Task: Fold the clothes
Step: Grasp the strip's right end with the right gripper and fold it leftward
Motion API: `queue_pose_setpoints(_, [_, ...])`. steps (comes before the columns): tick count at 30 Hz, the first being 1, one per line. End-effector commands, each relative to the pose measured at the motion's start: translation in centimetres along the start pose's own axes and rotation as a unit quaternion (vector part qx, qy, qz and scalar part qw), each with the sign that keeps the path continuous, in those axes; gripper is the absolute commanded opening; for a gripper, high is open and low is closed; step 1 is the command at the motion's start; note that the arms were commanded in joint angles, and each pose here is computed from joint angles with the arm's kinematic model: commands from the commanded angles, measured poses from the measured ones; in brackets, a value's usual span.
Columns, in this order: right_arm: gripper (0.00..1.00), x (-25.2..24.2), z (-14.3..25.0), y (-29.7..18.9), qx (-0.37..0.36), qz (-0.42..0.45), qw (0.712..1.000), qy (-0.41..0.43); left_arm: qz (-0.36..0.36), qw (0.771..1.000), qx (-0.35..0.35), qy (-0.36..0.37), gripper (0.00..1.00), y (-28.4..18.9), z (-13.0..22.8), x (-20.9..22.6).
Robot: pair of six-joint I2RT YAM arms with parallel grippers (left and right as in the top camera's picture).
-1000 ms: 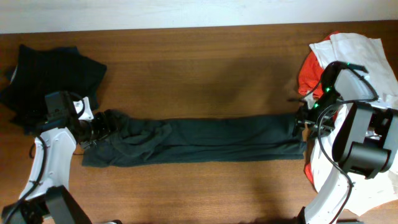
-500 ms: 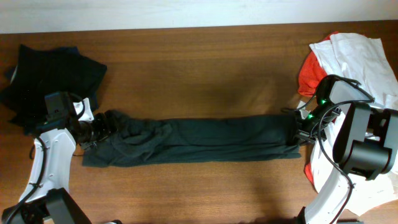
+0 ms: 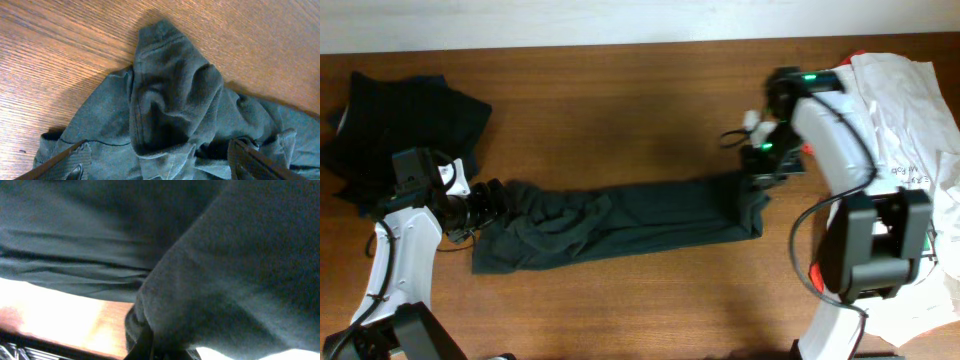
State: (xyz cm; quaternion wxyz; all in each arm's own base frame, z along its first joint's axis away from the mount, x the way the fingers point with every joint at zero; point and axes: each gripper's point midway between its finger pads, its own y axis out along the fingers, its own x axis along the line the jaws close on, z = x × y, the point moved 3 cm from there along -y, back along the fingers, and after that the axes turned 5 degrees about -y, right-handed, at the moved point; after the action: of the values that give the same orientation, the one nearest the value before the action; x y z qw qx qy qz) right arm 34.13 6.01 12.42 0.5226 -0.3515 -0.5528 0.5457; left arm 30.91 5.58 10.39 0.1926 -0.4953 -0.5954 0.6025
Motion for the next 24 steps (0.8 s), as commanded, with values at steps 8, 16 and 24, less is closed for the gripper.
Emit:
queue_pose_setpoints(8, [0.05,14.6,0.9,2.5,0.002,0.027,0.988,-0.151,-0.001,1.000,-0.015,0.002,0.86,-0.8,-0.6,-0.1])
queue_pose_setpoints(16, [0.63,16.9,1.6,3.2,0.021,-0.030,0.985,-0.168,-0.001,1.000,-0.015,0.002,0.86,-0.8,-0.6,-0.1])
queue_pose_setpoints(24, [0.65,13.3,0.4,3.0,-0.003,0.094,0.989,-0.111,-0.020,1.000,-0.016,0.000,0.87,-0.8,-0.6,0.5])
